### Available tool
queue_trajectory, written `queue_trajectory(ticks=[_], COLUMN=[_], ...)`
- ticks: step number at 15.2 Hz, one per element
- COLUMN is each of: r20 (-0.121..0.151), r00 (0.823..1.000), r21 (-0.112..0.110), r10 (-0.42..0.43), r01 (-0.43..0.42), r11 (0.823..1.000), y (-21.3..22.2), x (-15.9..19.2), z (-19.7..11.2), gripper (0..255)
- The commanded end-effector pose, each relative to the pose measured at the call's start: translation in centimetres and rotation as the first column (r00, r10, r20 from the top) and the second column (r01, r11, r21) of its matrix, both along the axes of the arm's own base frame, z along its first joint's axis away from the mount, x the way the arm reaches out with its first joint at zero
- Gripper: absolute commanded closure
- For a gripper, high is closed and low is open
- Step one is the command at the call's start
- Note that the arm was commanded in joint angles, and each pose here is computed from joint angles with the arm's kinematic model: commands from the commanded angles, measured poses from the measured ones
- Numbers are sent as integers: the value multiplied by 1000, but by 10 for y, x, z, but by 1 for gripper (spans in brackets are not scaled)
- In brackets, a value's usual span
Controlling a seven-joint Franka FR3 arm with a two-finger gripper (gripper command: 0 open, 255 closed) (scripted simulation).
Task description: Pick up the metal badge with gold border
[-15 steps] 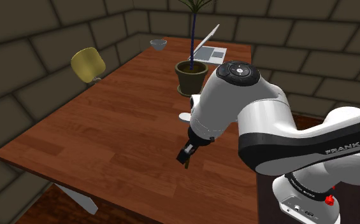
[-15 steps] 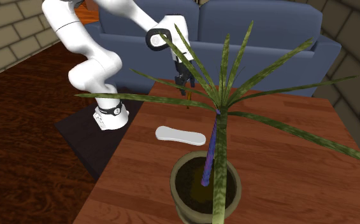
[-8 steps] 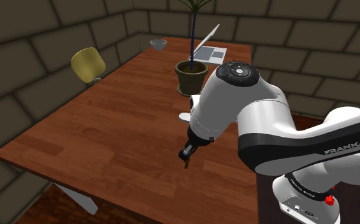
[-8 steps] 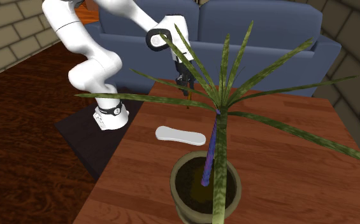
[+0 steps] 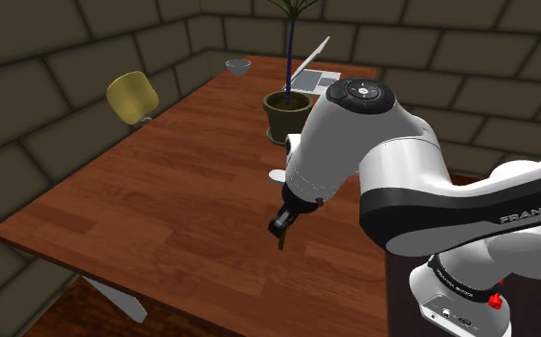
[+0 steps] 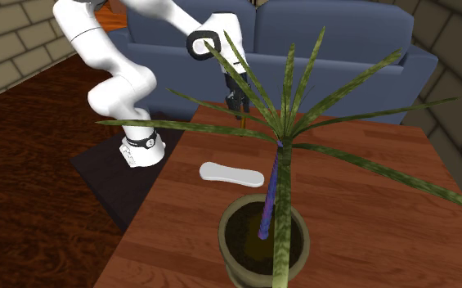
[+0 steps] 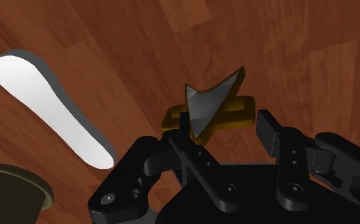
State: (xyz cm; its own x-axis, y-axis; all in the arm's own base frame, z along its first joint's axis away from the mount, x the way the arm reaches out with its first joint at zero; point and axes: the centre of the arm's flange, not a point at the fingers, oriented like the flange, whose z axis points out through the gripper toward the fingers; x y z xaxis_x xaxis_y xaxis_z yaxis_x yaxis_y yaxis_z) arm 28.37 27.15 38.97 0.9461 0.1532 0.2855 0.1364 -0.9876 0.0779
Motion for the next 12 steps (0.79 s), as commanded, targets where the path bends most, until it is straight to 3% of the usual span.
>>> queue_trajectory(ticks=[1,12], r20=[-1,-1], r00=[1000,1000], r21=[0,0], r10=[0,0], r01=[0,0], r11=[1000,1000], y=[0,0], x=[-1,-1], z=[12,60], gripper=[255,255])
